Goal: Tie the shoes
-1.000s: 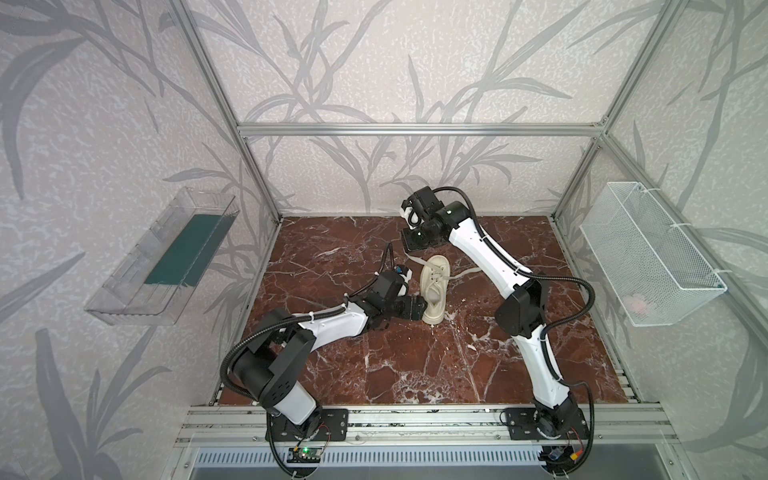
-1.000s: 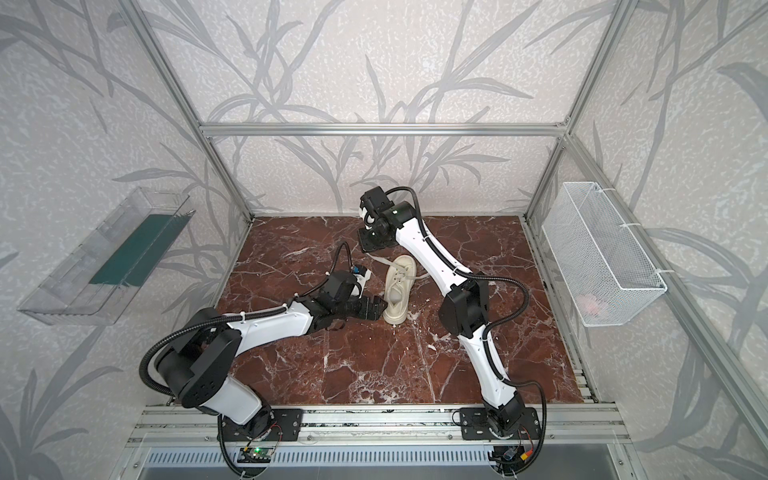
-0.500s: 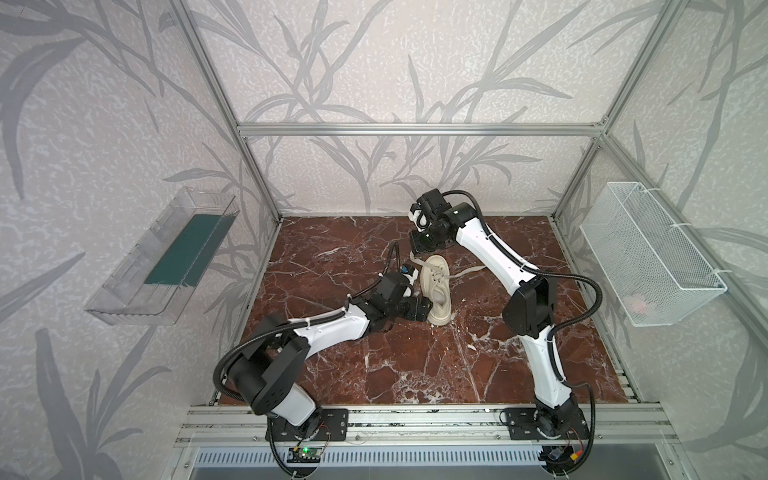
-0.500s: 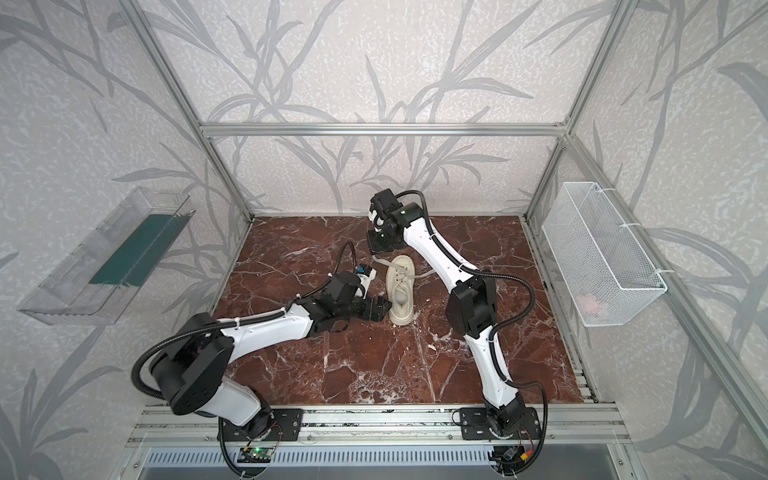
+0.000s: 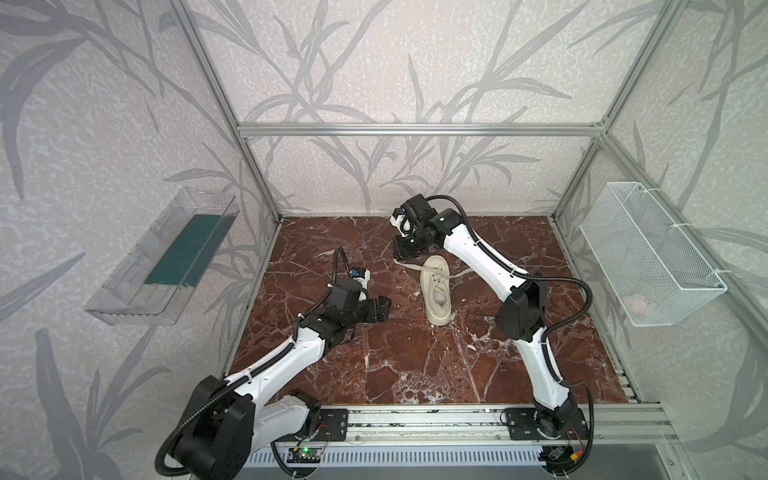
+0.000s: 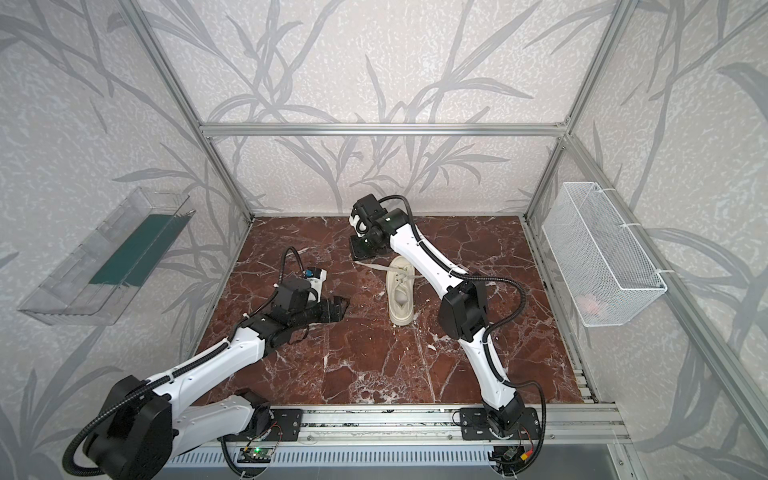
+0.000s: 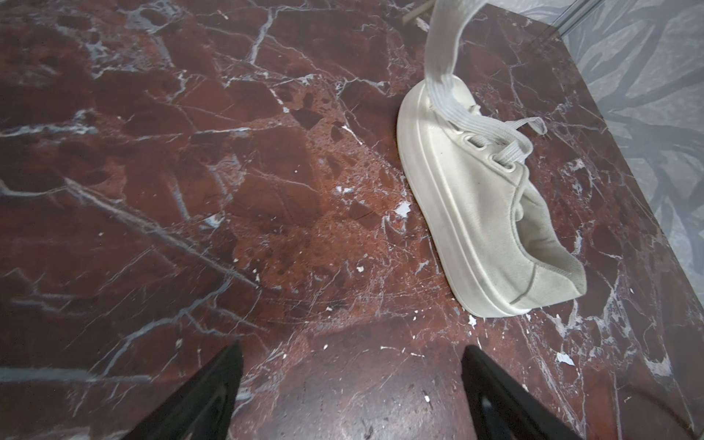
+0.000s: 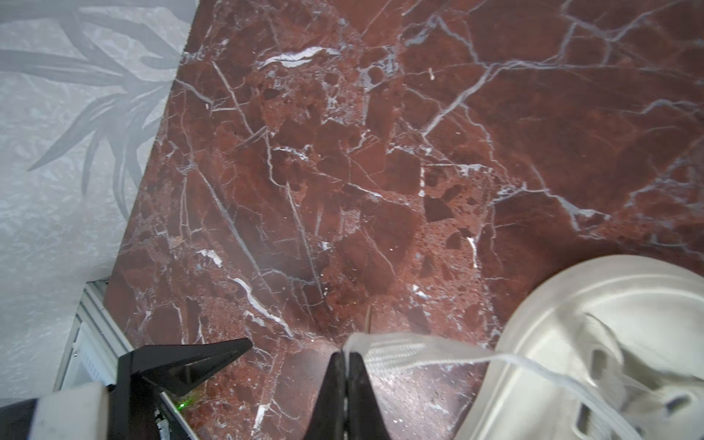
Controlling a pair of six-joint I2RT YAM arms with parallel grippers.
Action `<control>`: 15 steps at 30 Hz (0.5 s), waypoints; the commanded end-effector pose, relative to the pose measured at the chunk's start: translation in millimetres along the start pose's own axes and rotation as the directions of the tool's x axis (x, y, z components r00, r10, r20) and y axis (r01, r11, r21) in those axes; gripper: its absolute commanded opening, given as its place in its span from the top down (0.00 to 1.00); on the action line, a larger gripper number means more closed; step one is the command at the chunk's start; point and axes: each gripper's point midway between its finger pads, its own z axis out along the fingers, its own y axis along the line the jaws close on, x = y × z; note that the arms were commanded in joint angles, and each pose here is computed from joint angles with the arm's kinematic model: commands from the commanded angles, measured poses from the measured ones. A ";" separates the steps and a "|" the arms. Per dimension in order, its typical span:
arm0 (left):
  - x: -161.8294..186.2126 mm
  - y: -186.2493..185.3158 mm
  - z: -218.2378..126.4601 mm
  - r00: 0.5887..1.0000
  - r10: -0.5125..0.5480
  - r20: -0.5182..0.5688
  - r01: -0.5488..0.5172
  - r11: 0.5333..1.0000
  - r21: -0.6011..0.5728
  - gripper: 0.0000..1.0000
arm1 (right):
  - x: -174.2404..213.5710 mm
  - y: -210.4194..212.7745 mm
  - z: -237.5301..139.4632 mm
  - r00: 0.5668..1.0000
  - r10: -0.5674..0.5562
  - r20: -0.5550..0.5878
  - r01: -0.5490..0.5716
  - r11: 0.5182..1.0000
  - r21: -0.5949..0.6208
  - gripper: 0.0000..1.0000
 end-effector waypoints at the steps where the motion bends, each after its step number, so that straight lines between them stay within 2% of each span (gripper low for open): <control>1: 7.3 4.7 -3.0 1.000 -0.018 -0.022 0.018 1.000 -0.003 0.08 | 6.3 3.6 22.1 0.998 0.031 -0.050 -0.033 0.999 -0.038 0.93; 9: 11.6 7.6 -2.5 0.999 -0.023 -0.025 0.023 1.000 -0.005 0.08 | 31.3 -4.4 58.0 0.987 0.051 -0.155 -0.057 0.998 -0.031 0.90; 12: 12.1 9.2 -2.3 0.999 -0.023 -0.025 0.023 1.000 -0.009 0.08 | 33.6 -2.3 58.7 0.986 0.041 -0.164 -0.048 0.998 -0.043 0.76; 15: 13.2 9.5 -1.3 0.999 -0.027 -0.030 0.027 1.000 -0.011 0.08 | 29.3 1.3 51.5 0.989 0.030 -0.147 -0.037 0.998 -0.049 0.53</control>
